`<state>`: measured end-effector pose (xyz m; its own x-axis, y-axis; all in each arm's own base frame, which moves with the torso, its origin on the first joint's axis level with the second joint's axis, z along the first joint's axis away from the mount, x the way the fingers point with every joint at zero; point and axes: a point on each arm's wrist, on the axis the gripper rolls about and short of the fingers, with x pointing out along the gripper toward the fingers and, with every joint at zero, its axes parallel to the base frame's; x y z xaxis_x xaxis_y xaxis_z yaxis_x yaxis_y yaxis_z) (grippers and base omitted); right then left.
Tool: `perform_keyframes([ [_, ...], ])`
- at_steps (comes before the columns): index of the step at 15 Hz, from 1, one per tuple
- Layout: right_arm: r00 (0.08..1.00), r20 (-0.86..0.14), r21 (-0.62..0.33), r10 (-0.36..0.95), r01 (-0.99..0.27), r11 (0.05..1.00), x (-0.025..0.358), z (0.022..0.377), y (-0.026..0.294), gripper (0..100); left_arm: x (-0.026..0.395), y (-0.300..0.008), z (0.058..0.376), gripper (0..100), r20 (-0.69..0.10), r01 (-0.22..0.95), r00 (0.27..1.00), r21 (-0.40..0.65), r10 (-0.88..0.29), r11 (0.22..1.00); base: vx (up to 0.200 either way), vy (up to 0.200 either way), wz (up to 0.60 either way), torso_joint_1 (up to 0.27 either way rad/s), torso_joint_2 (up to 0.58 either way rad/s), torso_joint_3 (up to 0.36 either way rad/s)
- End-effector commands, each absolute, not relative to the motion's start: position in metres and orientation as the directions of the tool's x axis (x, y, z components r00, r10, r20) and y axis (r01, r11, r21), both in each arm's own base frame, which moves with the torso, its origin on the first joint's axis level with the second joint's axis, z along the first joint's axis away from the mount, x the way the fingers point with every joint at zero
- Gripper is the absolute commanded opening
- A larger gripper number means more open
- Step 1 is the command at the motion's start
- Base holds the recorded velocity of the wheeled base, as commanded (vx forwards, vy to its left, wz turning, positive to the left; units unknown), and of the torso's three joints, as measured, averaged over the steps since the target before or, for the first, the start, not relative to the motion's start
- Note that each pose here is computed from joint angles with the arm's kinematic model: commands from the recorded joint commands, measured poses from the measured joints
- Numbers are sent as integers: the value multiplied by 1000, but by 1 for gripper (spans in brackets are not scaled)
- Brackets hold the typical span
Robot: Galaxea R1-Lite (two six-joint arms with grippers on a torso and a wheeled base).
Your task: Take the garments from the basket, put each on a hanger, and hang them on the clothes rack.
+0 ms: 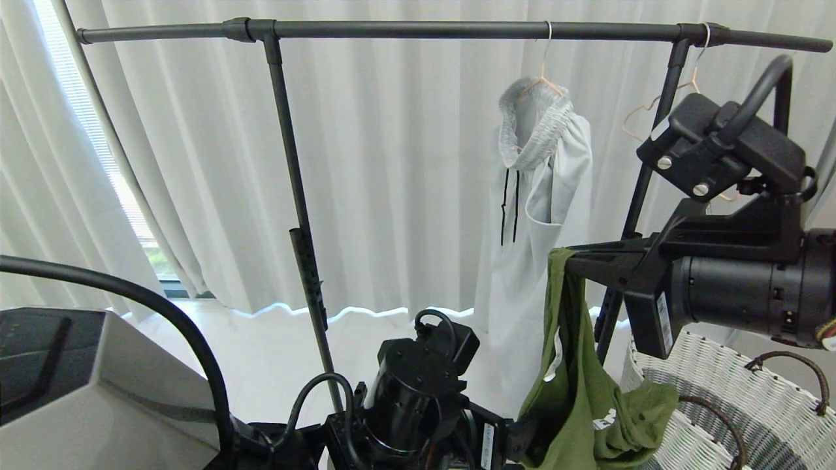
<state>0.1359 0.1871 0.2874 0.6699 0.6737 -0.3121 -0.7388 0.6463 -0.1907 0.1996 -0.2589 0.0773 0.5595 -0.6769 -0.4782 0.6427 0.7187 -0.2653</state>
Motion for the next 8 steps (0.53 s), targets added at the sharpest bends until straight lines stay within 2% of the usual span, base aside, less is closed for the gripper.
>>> perform_keyframes([
  [1,670,-314,-192,673,-739,646,137,287,188,0,196,-253,63,100,-529,626,554,-244,-643,740,0,0,0,0,0,0],
  [3,671,-312,-192,672,-738,647,137,287,187,0,188,-243,51,100,-574,618,543,-221,-613,754,0,0,0,0,0,0],
  [4,672,-310,-192,673,-737,648,136,288,186,0,184,-239,49,0,-572,619,544,-221,-614,754,0,0,0,0,0,0],
  [6,682,-311,-192,662,-727,659,139,288,184,0,179,-232,45,0,-557,627,552,-212,-620,749,0,0,0,0,0,0],
  [8,709,-321,-194,628,-699,689,146,285,178,0,168,-214,38,0,-551,599,616,-136,-563,789,0,0,0,0,0,0],
])
